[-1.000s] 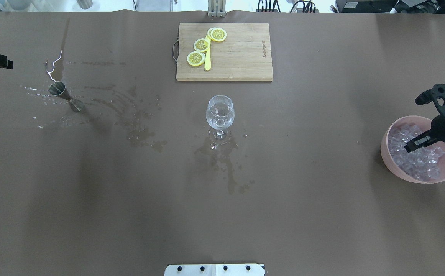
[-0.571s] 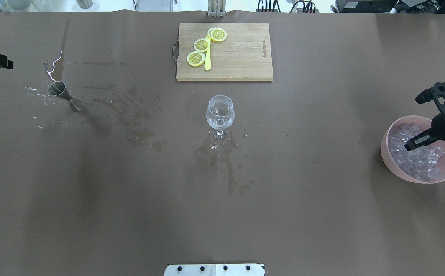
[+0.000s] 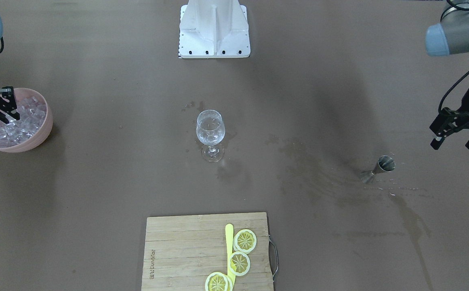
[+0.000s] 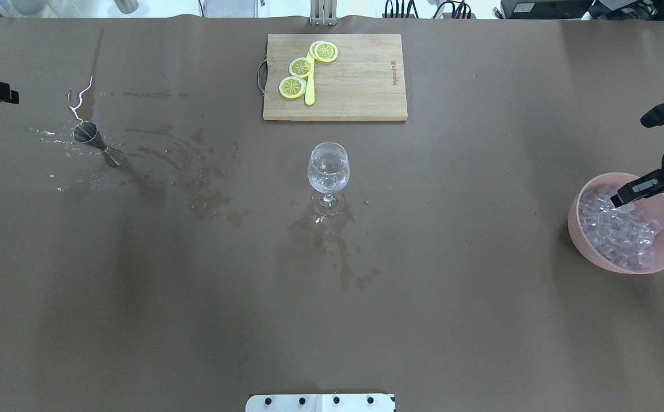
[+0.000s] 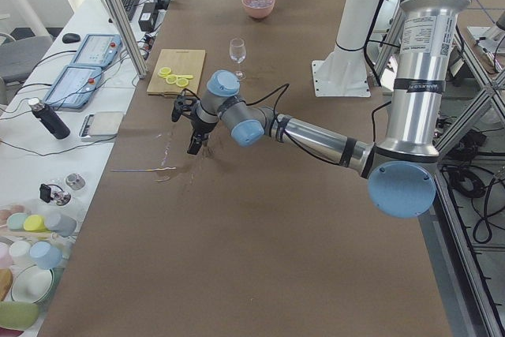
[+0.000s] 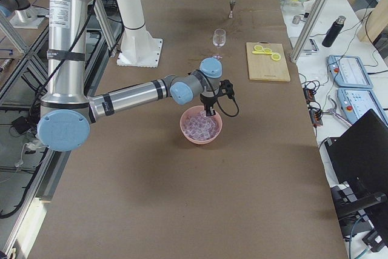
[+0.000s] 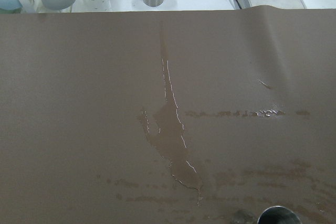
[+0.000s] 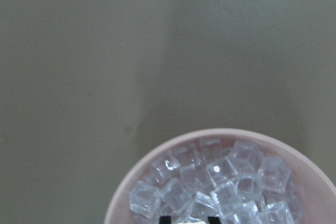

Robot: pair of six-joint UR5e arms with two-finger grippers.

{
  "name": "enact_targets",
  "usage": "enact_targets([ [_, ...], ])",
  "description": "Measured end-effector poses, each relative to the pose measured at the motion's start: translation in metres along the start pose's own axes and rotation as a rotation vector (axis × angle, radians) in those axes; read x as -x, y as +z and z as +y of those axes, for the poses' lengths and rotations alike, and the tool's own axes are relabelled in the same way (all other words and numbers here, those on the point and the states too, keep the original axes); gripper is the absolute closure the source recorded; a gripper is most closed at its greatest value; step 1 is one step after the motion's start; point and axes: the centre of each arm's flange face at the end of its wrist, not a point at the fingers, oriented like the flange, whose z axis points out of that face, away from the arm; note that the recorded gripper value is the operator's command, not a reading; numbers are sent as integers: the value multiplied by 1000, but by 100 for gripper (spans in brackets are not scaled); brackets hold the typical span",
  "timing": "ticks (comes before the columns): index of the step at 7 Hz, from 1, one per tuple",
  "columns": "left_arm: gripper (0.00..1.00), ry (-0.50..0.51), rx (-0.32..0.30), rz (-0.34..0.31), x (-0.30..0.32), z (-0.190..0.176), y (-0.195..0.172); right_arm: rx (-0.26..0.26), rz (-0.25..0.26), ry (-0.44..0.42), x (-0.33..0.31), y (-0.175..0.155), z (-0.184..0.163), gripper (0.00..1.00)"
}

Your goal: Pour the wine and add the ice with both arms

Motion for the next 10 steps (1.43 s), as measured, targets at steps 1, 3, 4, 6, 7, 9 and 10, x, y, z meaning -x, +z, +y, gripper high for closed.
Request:
enact_targets([
  [1, 2, -2, -2, -2, 1, -3, 1, 6, 2, 23, 24, -24, -26, 100],
  [3, 2, -32, -2, -12, 5, -27, 0, -9, -2, 51, 69, -61, -68, 100],
  [4, 2, -62, 8, -24, 10, -42, -6, -29, -13, 80, 89, -73, -83, 100],
  [6, 2, -76, 56, -42, 23, -66, -17, -63, -44, 130, 128, -88, -104, 100],
  [7, 2, -34, 91, -64, 47, -73, -20, -74, -59, 152, 149, -90, -113, 100],
  [9, 2, 63, 170, -85, 105, -78, -22, -92, -95, 197, 189, -98, -130, 100],
  [10, 2, 85, 197, -84, 125, -74, -19, -98, -109, 216, 211, -100, -136, 100],
])
